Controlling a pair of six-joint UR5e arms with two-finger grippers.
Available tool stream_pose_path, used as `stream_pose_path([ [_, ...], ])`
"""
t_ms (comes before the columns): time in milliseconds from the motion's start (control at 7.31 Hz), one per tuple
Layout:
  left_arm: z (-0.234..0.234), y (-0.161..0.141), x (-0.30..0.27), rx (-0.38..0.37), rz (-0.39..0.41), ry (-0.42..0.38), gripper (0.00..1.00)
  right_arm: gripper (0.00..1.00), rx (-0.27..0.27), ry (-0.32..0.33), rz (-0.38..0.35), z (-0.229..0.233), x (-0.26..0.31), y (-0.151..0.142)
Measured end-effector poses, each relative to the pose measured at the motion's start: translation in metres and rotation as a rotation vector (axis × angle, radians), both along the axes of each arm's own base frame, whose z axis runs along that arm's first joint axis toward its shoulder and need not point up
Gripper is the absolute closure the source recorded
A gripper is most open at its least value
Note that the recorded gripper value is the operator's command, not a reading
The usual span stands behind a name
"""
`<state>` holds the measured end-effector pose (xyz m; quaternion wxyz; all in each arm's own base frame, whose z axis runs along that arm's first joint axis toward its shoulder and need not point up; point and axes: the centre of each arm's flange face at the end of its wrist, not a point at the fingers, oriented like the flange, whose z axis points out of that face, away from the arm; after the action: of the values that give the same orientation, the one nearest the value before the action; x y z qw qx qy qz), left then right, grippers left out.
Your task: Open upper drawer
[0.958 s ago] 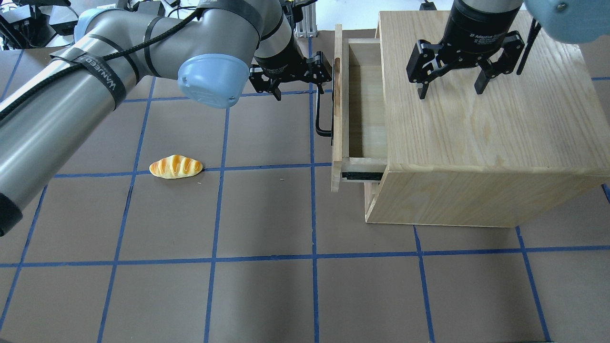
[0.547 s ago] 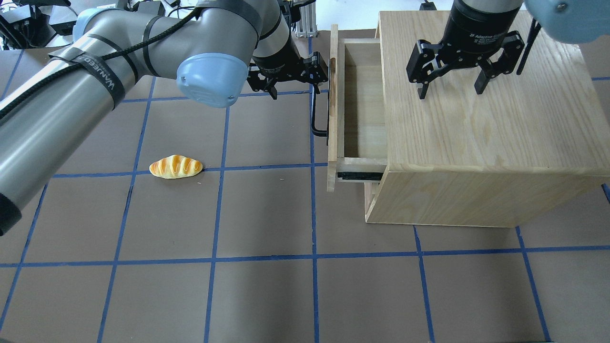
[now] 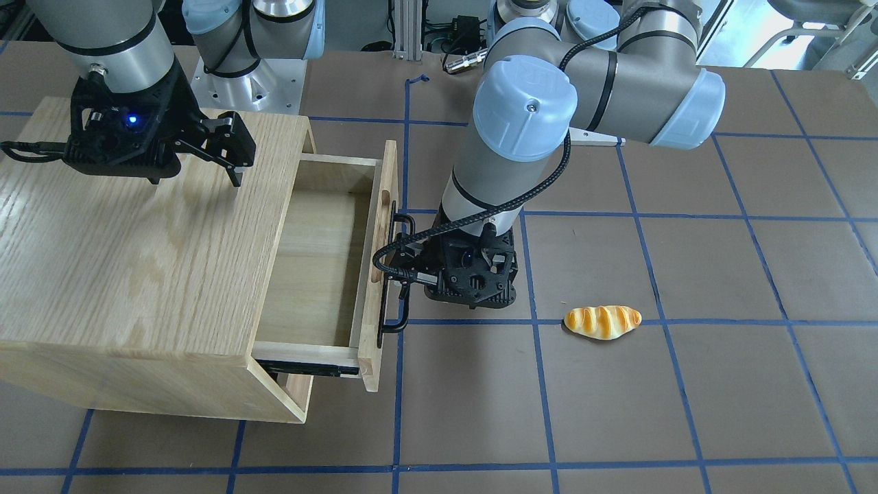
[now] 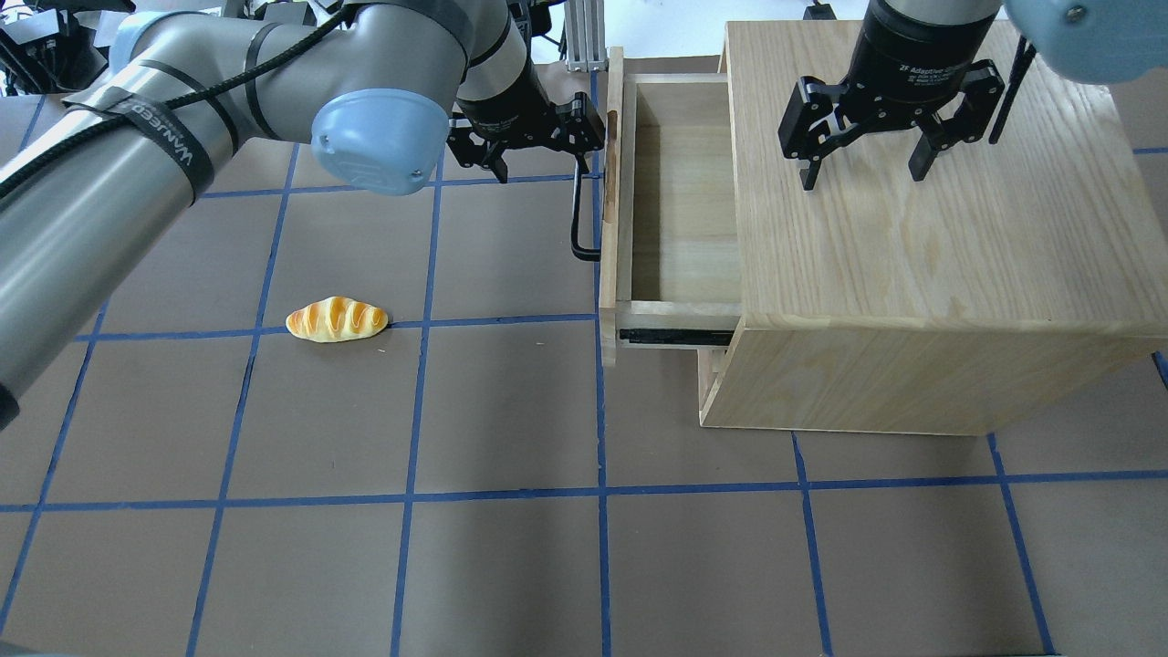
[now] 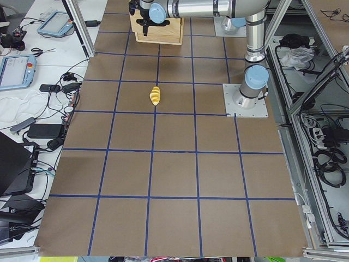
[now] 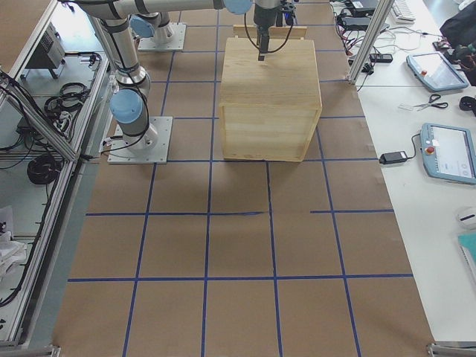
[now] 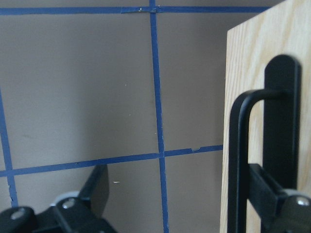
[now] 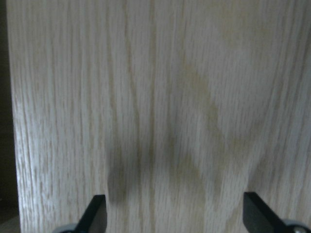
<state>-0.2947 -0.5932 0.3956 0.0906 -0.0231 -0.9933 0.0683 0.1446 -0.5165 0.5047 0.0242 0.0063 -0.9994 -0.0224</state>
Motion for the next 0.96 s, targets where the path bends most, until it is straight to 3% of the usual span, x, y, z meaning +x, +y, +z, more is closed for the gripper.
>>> stream_pose_path([
  [958, 0.000, -0.006, 0.017, 0.001, -0.011, -0.007, 0.00, 0.00, 0.000, 0.000, 0.001, 0.000, 0.000, 0.000],
])
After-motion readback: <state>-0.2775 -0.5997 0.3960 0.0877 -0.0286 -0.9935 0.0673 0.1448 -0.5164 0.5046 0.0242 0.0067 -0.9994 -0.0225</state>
